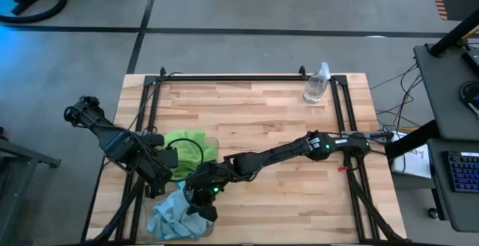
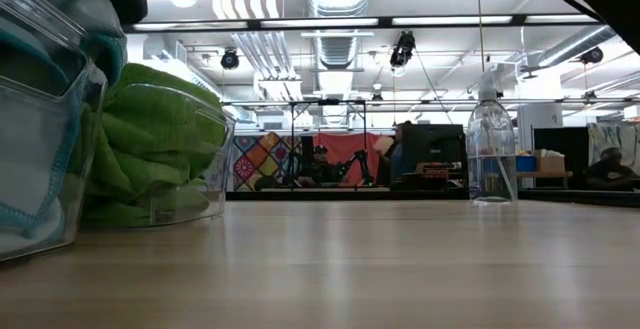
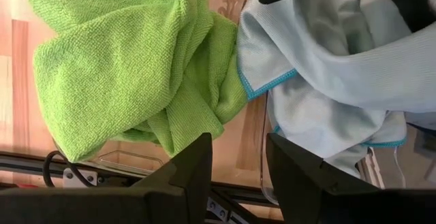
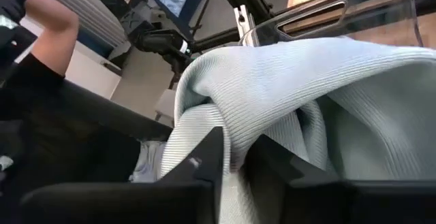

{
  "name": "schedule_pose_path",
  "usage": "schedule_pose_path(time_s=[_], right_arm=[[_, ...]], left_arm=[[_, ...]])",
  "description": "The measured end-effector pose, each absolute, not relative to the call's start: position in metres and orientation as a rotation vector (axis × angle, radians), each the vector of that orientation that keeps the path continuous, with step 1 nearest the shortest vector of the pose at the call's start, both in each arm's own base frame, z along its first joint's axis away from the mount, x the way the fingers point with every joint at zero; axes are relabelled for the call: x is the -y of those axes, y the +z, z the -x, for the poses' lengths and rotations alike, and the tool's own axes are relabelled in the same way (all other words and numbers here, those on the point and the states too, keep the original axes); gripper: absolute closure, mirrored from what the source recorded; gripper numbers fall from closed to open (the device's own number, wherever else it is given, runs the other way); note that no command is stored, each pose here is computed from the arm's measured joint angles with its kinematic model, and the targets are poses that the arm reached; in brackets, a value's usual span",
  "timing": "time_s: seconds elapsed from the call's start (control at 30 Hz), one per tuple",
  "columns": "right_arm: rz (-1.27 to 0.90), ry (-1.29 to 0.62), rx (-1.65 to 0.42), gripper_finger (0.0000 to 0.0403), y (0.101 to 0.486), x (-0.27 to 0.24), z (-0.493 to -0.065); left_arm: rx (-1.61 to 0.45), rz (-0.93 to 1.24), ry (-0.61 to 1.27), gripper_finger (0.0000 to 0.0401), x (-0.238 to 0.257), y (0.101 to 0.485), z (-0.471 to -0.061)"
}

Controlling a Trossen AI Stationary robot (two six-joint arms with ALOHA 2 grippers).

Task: Sort microfiber towel by color & place in baskets
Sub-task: Put the blue microfiber cloth into the bottom transparent bin, then return to Home Position

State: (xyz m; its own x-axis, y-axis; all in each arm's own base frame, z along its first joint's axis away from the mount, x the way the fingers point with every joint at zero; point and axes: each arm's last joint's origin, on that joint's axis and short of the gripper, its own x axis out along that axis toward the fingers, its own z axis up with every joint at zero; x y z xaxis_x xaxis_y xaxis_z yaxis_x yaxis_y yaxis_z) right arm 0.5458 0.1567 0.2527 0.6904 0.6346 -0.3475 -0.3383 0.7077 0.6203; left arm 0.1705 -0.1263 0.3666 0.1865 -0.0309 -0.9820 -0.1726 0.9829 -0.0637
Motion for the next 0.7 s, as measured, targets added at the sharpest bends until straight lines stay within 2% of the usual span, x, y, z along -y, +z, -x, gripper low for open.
schedule_pose_path(time_s=[0.2, 0.37, 0.57, 0.7], right_arm=[[-0.56, 0.571, -0.589, 0.0291, 0.255, -0.156, -0.545], [-0.56, 0.57, -0.564, 0.0254, 0.276, -0.15, -0.539], [-0.525, 0.564, -0.597, 0.0242, 0.305, -0.143, -0.522], [-0.422, 0.562, -0.708, 0.0249, 0.318, -0.139, -0.501]], left_arm=[[-1.382, 0.174, 0.1, 0.0278, 0.126, 0.367, -0.171], [-1.383, 0.174, 0.1, 0.0278, 0.126, 0.367, -0.171], [-1.382, 0.173, 0.099, 0.0278, 0.127, 0.367, -0.17], [-1.383, 0.156, 0.086, 0.0278, 0.127, 0.367, -0.17]])
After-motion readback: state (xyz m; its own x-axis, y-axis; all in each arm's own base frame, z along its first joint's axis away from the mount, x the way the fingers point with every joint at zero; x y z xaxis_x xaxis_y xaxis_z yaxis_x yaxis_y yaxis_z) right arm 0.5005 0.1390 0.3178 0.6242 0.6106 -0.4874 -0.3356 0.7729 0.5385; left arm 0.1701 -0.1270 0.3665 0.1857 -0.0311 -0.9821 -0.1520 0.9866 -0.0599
